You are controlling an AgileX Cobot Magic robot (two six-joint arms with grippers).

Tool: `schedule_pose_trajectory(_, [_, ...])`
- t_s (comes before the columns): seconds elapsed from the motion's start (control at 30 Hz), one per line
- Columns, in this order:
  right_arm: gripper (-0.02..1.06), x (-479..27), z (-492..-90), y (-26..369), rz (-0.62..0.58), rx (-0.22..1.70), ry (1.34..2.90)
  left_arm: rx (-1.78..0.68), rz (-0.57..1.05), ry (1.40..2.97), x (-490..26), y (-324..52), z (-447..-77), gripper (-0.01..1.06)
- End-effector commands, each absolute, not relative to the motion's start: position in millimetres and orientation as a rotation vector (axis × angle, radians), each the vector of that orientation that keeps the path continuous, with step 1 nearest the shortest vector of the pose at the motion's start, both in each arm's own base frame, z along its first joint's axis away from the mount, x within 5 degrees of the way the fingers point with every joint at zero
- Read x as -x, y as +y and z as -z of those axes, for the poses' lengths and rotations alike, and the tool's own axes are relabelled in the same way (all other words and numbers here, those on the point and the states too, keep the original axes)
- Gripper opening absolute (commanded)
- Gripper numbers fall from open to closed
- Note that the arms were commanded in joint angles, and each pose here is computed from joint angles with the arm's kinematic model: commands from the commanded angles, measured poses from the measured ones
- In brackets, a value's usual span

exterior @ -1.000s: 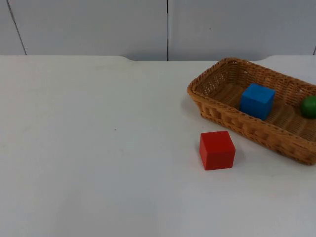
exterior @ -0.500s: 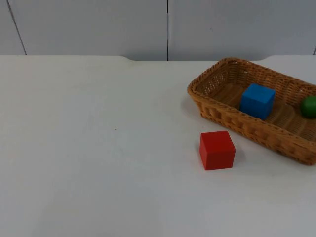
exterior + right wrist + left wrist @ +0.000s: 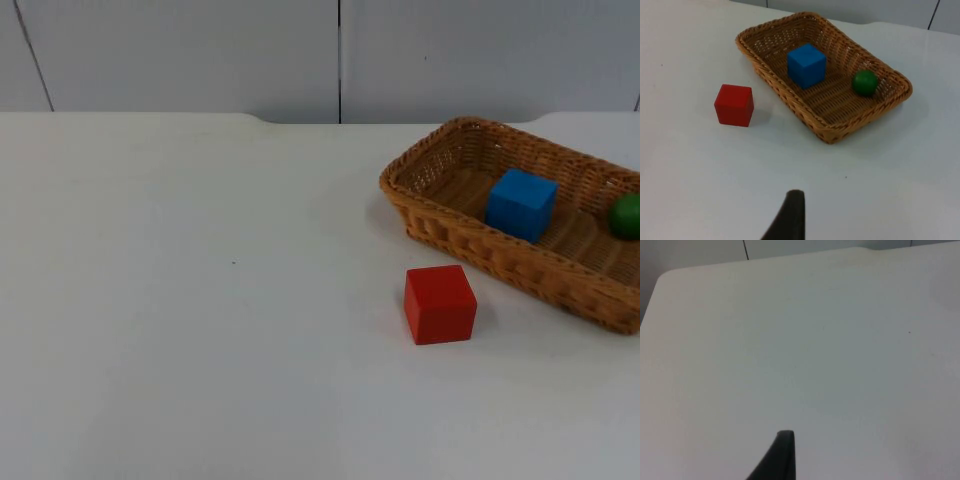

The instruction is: Place all geometric objects except the red cube into the basket.

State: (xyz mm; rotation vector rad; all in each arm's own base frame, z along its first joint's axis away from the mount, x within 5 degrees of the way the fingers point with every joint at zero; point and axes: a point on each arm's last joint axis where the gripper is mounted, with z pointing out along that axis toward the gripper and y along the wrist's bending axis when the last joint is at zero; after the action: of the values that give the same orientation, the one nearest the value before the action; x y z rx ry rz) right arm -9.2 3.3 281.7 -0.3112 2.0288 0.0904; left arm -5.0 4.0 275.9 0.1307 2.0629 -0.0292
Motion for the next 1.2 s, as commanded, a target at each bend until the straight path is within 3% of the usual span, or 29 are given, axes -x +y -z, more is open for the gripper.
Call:
schedule_pose_trajectory(0.0, [0.83, 8.6, -280.6, 3.3, -0.081, 0.319, 2.022, -0.128, 0.039, 2.06, 4.6, 3.2, -274.7, 1.05])
schedule_pose_trajectory(0.33, [0.84, 8.5, -280.4, 2.9, -0.078, 0.312, 2.025, -0.128, 0.039, 2.06, 4.6, 3.2, -274.7, 1.05])
schedule_pose_trajectory(0.53, [1.05, 7.9, -280.5, 0.5, -0.074, 0.257, 2.031, -0.128, 0.039, 2.06, 4.6, 3.2, -274.7, 1.05])
schedule_pose_trajectory(0.63, [1.05, 6.8, -280.1, -5.3, -0.051, 0.145, 2.043, -0.128, 0.039, 2.06, 4.6, 3.2, -274.7, 1.05])
schedule_pose_trajectory(1.17, [1.05, 6.9, -280.0, -5.0, -0.069, 0.125, 2.045, -0.128, 0.039, 2.06, 4.6, 3.2, -274.7, 1.05])
